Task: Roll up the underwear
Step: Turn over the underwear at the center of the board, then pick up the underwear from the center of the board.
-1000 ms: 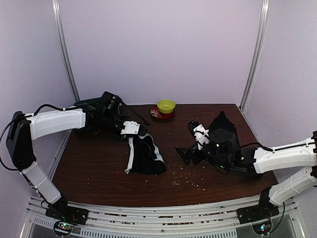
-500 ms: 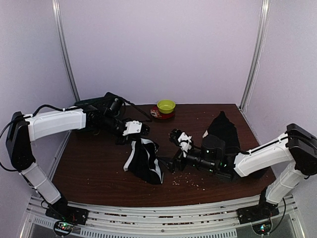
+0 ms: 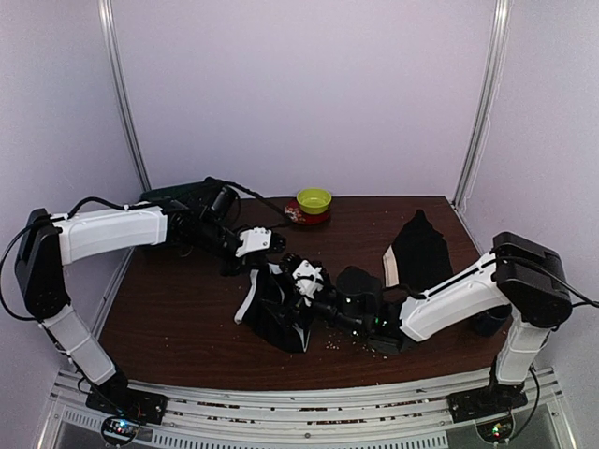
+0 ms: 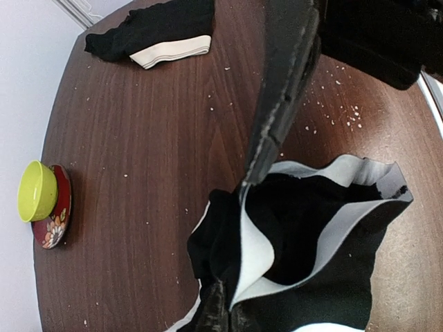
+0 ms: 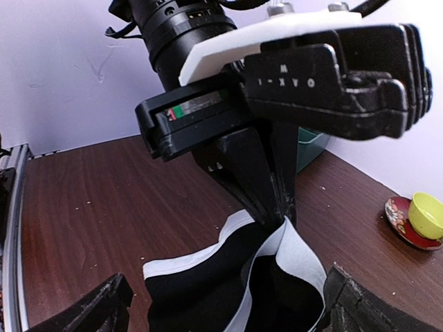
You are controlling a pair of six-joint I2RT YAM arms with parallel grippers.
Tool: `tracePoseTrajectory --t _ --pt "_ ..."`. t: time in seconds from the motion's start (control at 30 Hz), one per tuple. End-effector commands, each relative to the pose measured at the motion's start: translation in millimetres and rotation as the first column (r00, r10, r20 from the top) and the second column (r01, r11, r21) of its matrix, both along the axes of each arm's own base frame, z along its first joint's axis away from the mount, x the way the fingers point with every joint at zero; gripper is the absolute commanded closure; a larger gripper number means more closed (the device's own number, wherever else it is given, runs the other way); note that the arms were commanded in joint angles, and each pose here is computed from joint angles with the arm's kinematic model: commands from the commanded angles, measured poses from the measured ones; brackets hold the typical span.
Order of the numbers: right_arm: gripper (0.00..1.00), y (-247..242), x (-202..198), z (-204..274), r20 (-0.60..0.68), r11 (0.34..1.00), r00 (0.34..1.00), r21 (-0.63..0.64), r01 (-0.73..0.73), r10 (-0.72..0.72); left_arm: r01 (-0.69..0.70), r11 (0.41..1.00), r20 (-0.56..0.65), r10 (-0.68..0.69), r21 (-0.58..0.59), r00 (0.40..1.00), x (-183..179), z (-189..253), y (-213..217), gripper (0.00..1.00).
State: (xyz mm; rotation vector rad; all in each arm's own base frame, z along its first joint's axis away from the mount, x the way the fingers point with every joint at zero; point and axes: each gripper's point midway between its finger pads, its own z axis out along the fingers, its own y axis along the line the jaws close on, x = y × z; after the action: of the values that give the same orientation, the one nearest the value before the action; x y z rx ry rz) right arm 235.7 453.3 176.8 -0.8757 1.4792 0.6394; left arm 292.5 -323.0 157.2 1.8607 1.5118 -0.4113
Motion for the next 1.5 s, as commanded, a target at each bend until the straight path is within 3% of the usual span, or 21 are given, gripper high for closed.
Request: tracePoseTrajectory --t 0.0,0.17,0.3,0.4,0.53,0.63,0.73,0.83,0.87,0.93,0.97,1.03,1.07,1.27,1.37,1.47 --pt "0.0 -9 22 -3 0.05 0.981 0.981 -0.035 0.191 -0.189 -0.007 0.999 0.028 0.009 -0.047 1.0 7 17 -11 1.0" --pt "0.0 -35 23 1 0.041 0.962 0.963 -0.052 0.27 -0.268 -0.195 0.979 0.15 0.203 -0.066 0.968 47 33 -3 1.0" --pt "0.0 -70 27 15 0.016 0.925 0.926 -0.059 0.376 -0.376 -0.42 0.897 0.302 0.442 -0.138 0.844 107 76 7 1.0" --pt "0.0 -106 26 35 0.011 0.885 0.885 -0.008 0.466 -0.466 -0.507 0.837 0.361 0.547 -0.205 0.756 136 122 11 1.0" --pt "0.0 -151 22 50 0.016 0.838 0.838 0.049 0.544 -0.545 -0.477 0.842 0.329 0.538 -0.25 0.776 126 156 3 1.0" --pt "0.0 -176 20 56 0.016 0.82 0.821 0.08 0.567 -0.57 -0.463 0.865 0.307 0.501 -0.192 0.809 106 134 -1 1.0" --pt "0.0 -191 17 64 0.011 0.806 0.81 0.107 0.582 -0.586 -0.465 0.884 0.267 0.458 -0.04 0.848 78 64 3 1.0" --pt "0.0 -201 15 73 0.005 0.797 0.803 0.132 0.59 -0.596 -0.418 0.9 0.145 0.4 0.124 0.905 39 -3 11 1.0" --pt "0.0 -204 15 75 0.003 0.794 0.801 0.139 0.592 -0.598 -0.382 0.908 0.08 0.373 0.174 0.924 23 -21 14 0.96" --pt "0.0 -206 14 77 0.001 0.79 0.798 0.144 0.596 -0.602 -0.279 0.929 -0.066 0.303 0.243 0.951 -14 -47 20 0.74" --pt "0.0 -206 14 76 0.001 0.791 0.799 0.14 0.595 -0.602 -0.237 0.938 -0.118 0.273 0.252 0.955 -28 -51 21 0.59" --pt "0.0 -203 16 73 0.0 0.794 0.801 0.129 0.594 -0.599 -0.186 0.955 -0.169 0.227 0.23 0.959 -45 -47 22 0.15" --pt "0.0 -201 17 70 -0.004 0.796 0.802 0.12 0.593 -0.597 -0.185 0.96 -0.163 0.22 0.209 0.962 -45 -38 21 0.04" --pt "0.0 -179 38 47 -0.102 0.803 0.803 0.048 0.594 -0.588 -0.273 0.961 -0.087 0.276 0.046 0.957 -12 23 5 0.02" --pt "0.0 -175 67 32 -0.253 0.795 0.774 0.03 0.606 -0.581 -0.373 0.928 -0.063 0.373 0.007 0.926 23 32 -1 0.02" --pt "0.0 -180 105 5 -0.45 0.78 0.7 0.012 0.626 -0.555 -0.478 0.878 -0.083 0.475 -0.012 0.876 64 27 6 0.02"
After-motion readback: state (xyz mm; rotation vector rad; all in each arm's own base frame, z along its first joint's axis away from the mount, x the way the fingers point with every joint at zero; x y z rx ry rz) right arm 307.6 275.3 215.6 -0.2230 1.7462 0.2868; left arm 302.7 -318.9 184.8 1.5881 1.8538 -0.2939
